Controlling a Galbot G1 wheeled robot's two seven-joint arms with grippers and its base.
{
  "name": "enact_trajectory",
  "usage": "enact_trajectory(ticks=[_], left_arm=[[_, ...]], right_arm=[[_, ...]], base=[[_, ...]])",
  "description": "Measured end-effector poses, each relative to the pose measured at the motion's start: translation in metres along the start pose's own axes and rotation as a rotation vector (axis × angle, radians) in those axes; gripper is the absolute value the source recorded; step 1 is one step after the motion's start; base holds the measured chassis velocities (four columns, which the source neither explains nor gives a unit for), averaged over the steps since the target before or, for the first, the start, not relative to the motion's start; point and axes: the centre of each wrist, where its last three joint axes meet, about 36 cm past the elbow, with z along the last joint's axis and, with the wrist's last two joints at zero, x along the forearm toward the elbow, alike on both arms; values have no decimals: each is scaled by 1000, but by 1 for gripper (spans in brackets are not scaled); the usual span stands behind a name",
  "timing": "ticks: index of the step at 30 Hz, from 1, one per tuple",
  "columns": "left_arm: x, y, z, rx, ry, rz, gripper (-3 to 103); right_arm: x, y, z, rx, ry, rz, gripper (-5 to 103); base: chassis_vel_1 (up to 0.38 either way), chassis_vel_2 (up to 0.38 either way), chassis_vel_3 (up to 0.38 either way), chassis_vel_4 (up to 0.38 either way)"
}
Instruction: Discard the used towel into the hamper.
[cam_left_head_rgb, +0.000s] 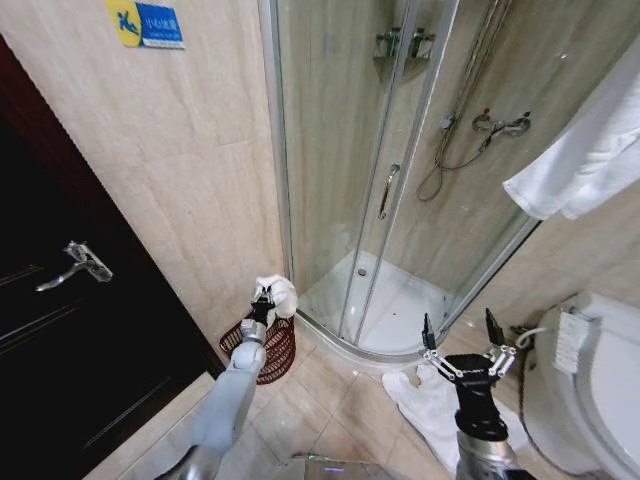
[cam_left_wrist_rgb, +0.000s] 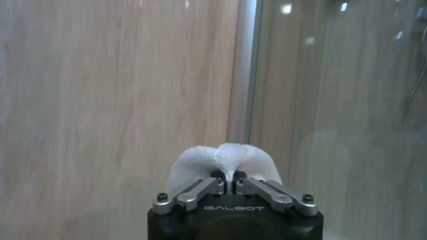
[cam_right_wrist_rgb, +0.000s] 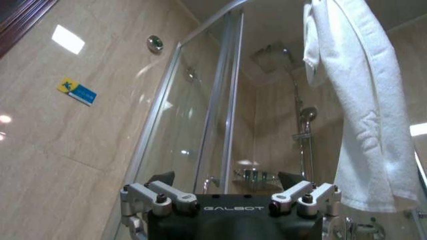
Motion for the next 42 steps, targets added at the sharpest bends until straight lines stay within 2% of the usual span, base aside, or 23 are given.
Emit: enact_trajectory(ticks=[2,4,5,8,10,14,17,27,32,42], left_arm=[[2,2,7,-6,18,-5,3],[9,6,25,-16,67,-20,3],[9,6,25,-16,67,-20,3],[17,18,56,-38,124,-48,3],[18,19,60,-42,130,-51,3],[27,28,79,-58,189,-76,3],[27,26,88,-68,228,-92,3],[26,15,99,-83,289,-91,3],[24,7,103,-74,345,-97,3],[26,8,107,-86,374,-90,3]], right_arm=[[0,0,1,0,1,1,100],[1,-1,3,0,3,3,100],[1,-1,3,0,3,3,100],[-4,1,3,-6,-11,12,100],[-6,2,4,-6,-18,17,100],[-13,1,6,-3,-44,34,100],[-15,-1,6,1,-48,38,100],[-20,-3,5,9,-66,35,100],[-25,-4,-1,12,-88,30,100],[-37,1,-12,9,-133,-9,100]], base=[[0,0,0,0],[0,0,0,0],[0,0,0,0],[0,0,0,0],[0,0,0,0],[0,0,0,0],[0,0,0,0],[0,0,0,0],[0,0,0,0],[0,0,0,0]])
